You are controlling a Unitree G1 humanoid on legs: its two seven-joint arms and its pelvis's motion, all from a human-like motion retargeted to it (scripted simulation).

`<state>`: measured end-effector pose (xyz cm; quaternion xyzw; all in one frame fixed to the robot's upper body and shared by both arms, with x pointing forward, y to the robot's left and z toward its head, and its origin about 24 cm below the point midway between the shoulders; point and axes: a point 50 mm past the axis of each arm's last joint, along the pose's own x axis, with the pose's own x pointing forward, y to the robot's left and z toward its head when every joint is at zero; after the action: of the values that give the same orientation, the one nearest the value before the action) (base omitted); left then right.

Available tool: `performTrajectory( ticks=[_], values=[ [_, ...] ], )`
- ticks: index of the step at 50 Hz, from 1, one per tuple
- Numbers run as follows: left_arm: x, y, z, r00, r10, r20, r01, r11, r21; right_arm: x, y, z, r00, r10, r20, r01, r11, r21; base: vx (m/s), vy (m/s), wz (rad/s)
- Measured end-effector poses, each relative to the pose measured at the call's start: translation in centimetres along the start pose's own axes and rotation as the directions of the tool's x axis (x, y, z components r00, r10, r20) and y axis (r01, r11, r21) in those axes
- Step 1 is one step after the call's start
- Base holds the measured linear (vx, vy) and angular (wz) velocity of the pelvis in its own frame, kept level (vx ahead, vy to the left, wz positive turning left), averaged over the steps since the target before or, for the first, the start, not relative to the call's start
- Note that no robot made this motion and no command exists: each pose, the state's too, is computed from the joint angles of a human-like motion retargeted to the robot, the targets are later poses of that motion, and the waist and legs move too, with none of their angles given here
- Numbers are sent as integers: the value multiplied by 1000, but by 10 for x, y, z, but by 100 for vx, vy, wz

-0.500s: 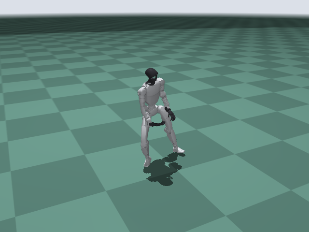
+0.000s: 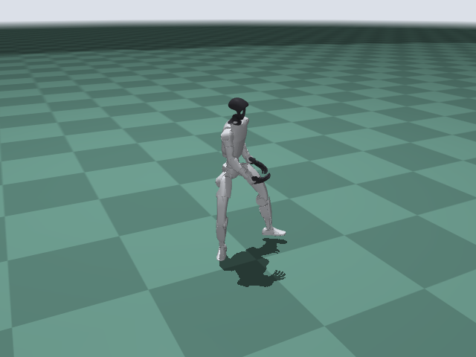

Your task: Kungfu

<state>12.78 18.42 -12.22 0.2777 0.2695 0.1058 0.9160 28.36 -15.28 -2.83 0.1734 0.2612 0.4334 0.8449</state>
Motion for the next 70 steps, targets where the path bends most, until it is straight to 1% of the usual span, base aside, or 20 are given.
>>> performTrajectory(
  ticks=[7,10,13,17,21,23,27,30,32,35,37,43,48,55,58,60,62,65,68,70],
  values=[
    [-28,31,-52,949,161,-271,-229,942,-245,32,37,54,972,233,25,-219,940,-262,91,44,21],
    [-26,58,-60,926,235,-297,-329,887,-325,48,57,73,950,310,46,-276,896,-349,73,35,65],
    [-14,94,-56,929,295,-224,-360,862,-356,51,68,96,937,337,92,-263,854,-449,96,57,157],
    [25,161,-18,962,273,25,-243,892,-381,35,81,136,908,360,215,-149,756,-637,81,30,218],
    [75,189,64,946,12,324,121,915,-386,-1,87,169,826,331,456,130,676,-726,60,-6,232],
    [90,178,106,883,-153,444,327,879,-347,-19,90,173,748,314,584,273,657,-703,62,24,158],
    [99,115,188,632,-499,592,687,715,-130,-55,94,156,531,266,805,546,619,-565,47,28,133],
    [80,48,233,352,-705,616,875,481,50,-81,100,133,314,237,919,720,572,-393,32,10,185],
    [59,4,250,176,-769,614,952,292,93,-95,105,116,165,204,965,819,517,-249,29,12,172],
    [29,-46,258,-17,-797,604,998,19,53,-105,113,91,-51,135,990,914,405,-8,20,8,85],
    [20,-63,255,-49,-788,614,997,-80,-22,-108,115,78,-144,80,986,932,345,108,15,0,-5],
    [13,-82,235,-20,-800,599,972,-155,-175,-101,115,55,-124,28,992,962,249,113,8,-4,-28],
    [18,-79,225,52,-793,606,960,-127,-248,-91,113,57,-88,36,995,961,266,75,2,-6,-8],
    [31,-54,218,282,-632,722,902,-82,-424,-59,119,96,16,204,979,887,450,-108,-4,-4,-81],
    [38,-23,232,450,-373,811,869,-25,-494,-45,135,133,65,376,925,802,532,-272,-20,-11,-99],
    [34,8,253,479,-146,866,878,52,-476,-45,157,166,78,561,824,748,514,-420,-29,-30,-55],
    [16,48,287,377,110,920,901,185,-392,-57,195,203,44,784,619,720,405,-564,-32,-52,54],
    [-39,111,335,34,419,907,885,410,-222,-99,275,235,-56,988,147,739,139,-659,-12,-66,89],
    [-104,146,360,-323,552,769,803,590,-86,-129,330,232,-115,970,-215,789,-42,-612,2,-64,-13],
    [-139,166,366,-480,611,630,731,675,-98,-138,354,224,-128,904,-407,842,-118,-527,-18,-51,-38]
  ],
)
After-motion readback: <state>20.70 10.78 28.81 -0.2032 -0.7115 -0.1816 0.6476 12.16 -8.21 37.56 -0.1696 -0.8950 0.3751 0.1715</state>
